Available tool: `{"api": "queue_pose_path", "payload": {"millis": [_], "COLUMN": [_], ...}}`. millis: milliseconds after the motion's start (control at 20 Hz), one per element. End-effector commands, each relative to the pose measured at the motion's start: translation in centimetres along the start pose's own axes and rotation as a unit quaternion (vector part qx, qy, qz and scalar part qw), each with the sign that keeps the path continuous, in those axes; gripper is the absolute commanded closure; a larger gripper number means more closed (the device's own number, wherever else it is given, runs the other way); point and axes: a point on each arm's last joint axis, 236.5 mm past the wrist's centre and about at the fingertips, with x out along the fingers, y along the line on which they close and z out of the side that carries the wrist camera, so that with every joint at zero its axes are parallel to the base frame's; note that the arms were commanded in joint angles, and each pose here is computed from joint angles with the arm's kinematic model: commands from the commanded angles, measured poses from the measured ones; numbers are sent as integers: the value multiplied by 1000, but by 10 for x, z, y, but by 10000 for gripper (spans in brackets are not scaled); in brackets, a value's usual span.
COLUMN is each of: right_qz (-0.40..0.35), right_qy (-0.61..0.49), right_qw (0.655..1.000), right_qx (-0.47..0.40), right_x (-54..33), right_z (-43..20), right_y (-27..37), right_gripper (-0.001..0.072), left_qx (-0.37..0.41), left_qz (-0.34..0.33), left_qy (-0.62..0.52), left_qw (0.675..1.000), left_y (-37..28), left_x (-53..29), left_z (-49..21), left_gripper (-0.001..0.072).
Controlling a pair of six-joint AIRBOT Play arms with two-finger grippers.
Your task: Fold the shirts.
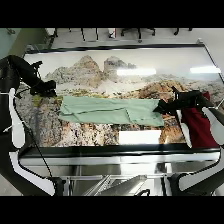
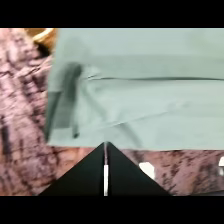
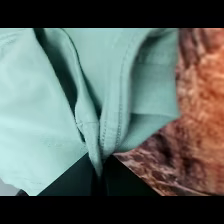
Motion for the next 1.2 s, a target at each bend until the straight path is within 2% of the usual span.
{"api": "queue_pose_path", "payload": {"millis": [0, 150, 350, 650, 800, 950, 1150], "right_qz": [-4, 2, 21, 37, 40, 43, 45], "right_qy": [-8, -32, -76, -141, -173, -154, -152], "right_qw": [1000, 999, 990, 964, 953, 956, 958], "right_qx": [-13, -40, -116, -224, -244, -246, -240], "right_x": [2, -28, -101, -180, -207, -204, -203], "right_z": [7, 15, 19, -17, -20, -29, -29], "right_y": [5, 27, 96, 193, 217, 220, 220], "right_gripper": [691, 691, 691, 691, 691, 691, 691], "left_qx": [6, 52, 117, 224, 249, 242, 216], "left_qz": [-62, -98, -124, -153, -152, -152, -176], "left_qy": [-49, -62, -101, -68, -28, -11, -15], "left_qw": [997, 992, 980, 960, 956, 958, 960], "left_y": [-52, -119, -222, -355, -380, -387, -383], "left_x": [-2, 21, 91, 200, 234, 249, 209], "left_z": [15, 15, 3, -59, -87, -100, -87], "left_gripper": [694, 694, 694, 694, 694, 694, 694]}}
